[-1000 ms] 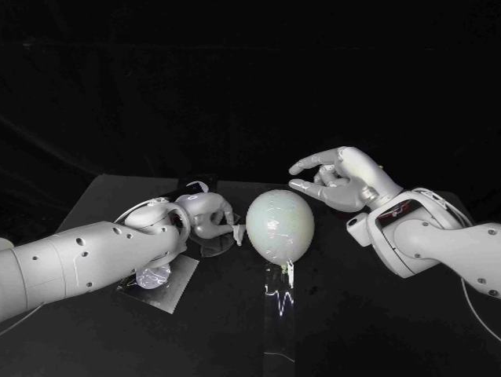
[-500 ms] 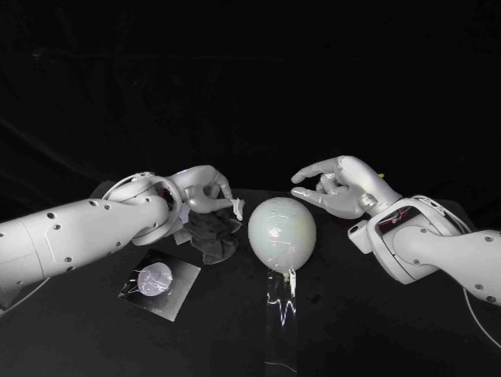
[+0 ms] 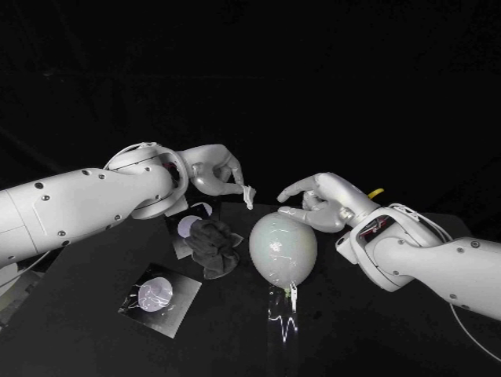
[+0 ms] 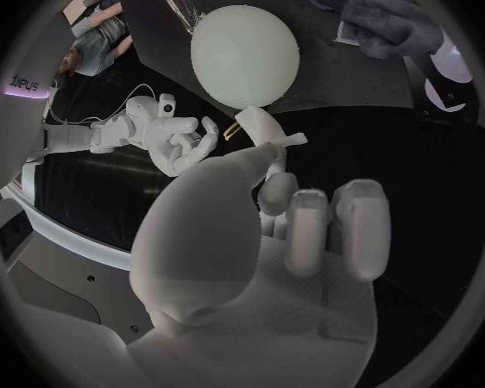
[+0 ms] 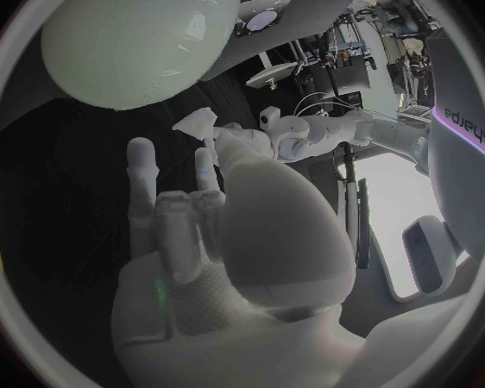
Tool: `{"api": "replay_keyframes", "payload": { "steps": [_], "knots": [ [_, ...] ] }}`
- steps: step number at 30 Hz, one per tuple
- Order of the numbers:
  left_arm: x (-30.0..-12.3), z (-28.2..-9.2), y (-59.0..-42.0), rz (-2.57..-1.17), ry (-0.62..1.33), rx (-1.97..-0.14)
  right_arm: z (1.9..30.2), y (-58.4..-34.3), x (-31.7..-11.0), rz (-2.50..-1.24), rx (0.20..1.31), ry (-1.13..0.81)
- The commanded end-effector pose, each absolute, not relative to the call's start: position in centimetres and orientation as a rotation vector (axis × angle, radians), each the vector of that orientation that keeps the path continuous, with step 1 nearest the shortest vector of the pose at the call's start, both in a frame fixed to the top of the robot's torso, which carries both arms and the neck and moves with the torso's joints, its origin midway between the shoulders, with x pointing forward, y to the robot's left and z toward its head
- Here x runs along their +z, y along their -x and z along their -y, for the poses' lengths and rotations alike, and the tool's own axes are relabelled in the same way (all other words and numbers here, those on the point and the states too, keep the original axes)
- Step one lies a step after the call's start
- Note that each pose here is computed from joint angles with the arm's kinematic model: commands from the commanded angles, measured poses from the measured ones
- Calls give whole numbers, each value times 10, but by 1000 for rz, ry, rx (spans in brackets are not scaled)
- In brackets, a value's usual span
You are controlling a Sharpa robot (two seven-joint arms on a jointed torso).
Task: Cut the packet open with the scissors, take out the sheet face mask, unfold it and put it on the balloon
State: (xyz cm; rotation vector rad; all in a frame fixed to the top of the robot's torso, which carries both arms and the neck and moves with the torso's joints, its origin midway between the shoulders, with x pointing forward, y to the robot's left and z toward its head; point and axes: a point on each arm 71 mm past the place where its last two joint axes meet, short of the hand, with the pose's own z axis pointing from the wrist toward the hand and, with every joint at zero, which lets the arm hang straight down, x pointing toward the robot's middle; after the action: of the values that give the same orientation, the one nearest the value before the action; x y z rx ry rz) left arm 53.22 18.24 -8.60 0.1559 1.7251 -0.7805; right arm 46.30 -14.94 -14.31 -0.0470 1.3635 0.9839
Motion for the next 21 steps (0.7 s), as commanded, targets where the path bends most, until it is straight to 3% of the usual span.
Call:
{"api": "replay_keyframes", "payload": {
  "steps": [1, 9, 13, 21],
  "knots": [
    [-85, -175, -532, -1757, -160, -809, 140, -465, -144, -1393, 934, 162],
    [-78, -157, -534, -1703, -164, -836, 123, -472, -139, -1327, 887, 228],
    [-77, -151, -535, -1699, -162, -846, 120, -470, -133, -1249, 900, 216],
    [-76, -146, -535, -1701, -148, -864, 111, -464, -130, -1215, 932, 240]
  ]
}}
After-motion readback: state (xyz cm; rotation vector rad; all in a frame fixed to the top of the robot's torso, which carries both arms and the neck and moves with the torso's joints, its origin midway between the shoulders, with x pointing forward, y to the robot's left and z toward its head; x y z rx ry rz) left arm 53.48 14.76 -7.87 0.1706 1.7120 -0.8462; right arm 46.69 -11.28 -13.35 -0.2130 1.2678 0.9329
